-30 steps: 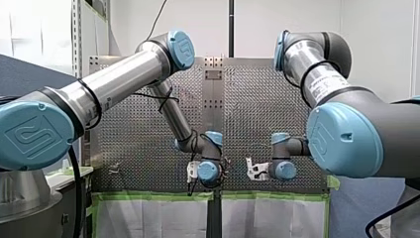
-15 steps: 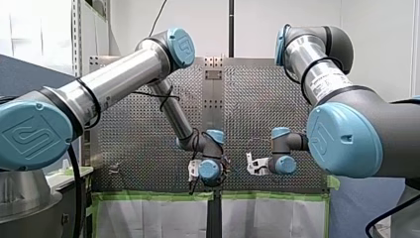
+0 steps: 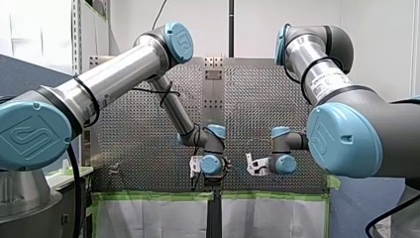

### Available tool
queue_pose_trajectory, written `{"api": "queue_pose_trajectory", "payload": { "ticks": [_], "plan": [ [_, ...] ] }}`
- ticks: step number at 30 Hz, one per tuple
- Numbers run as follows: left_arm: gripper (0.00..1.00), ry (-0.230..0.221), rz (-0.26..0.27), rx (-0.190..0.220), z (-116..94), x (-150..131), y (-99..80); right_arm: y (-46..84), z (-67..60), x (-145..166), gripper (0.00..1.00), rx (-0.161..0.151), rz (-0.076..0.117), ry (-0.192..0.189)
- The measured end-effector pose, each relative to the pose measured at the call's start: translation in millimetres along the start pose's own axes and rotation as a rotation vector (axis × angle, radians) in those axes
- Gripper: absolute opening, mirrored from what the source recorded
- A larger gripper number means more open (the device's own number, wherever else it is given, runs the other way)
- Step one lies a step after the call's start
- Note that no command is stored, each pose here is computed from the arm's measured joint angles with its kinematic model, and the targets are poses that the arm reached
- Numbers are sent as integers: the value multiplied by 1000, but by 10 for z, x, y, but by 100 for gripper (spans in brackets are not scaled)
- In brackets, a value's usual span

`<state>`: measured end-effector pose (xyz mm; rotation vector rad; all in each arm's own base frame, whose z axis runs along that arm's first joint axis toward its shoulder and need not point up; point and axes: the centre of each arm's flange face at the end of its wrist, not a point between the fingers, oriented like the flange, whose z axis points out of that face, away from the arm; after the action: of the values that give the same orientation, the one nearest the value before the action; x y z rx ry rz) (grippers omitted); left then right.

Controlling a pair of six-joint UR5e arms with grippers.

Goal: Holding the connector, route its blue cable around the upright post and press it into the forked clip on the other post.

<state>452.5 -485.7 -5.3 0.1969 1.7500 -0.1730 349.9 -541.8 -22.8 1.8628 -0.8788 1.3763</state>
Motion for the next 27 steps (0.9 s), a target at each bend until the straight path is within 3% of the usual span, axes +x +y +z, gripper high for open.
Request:
{"api": "queue_pose_trajectory", "payload": {
  "ticks": [8,13,27],
  "plan": [
    [0,-4,-39,20,39,-12,18,35,-2,2,0,-1,2,-2],
    [0,-17,-70,43,93,-31,38,59,-1,2,0,-5,14,-2],
    [0,-18,-93,36,236,-44,230,81,1,1,0,-12,20,-2]
  ]
}}
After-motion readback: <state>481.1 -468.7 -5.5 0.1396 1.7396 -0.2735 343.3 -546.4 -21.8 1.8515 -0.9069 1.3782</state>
